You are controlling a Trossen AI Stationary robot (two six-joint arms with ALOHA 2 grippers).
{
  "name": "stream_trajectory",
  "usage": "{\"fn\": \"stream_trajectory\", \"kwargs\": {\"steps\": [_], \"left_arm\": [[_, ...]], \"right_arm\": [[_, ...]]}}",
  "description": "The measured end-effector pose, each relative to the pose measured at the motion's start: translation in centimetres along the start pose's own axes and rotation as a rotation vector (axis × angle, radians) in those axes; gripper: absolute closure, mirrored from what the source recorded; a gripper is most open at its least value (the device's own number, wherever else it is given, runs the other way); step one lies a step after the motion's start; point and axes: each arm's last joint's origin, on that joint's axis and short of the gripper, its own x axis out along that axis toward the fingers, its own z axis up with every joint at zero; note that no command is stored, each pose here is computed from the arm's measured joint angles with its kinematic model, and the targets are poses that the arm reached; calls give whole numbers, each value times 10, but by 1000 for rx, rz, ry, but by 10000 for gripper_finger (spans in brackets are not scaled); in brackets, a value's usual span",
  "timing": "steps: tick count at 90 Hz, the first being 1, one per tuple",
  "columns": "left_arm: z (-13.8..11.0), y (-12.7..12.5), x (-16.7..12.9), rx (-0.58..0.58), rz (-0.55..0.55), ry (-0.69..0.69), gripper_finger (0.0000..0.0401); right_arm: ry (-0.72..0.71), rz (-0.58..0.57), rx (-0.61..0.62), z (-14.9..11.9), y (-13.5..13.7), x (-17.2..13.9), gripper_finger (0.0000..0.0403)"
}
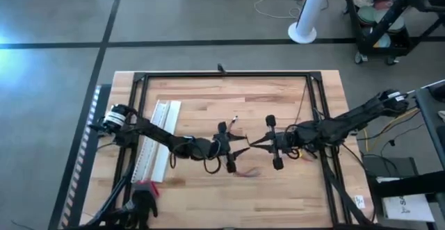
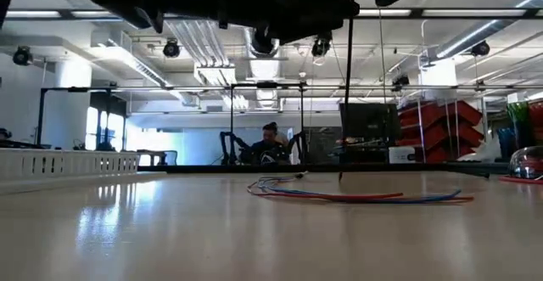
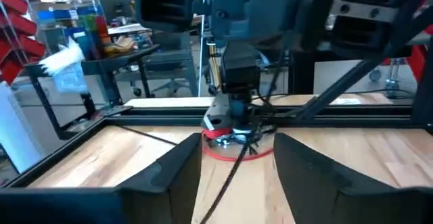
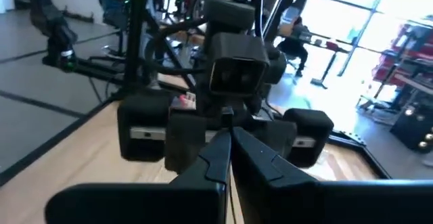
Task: Ziptie cables
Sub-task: Insert the bottom black ziptie into the black ziptie lock
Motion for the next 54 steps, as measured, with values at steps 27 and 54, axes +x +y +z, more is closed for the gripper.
{"fn": "stream_trajectory", "kwargs": {"steps": [27,54], "left_arm": [[-6,14,7,53,10,48,279],[-1,16,5,59,-17,55,363]], "right_arm": [[48,-80,-10,-12,-6,10,403],[32,-102,-12,-10,-11,10,403]]}}
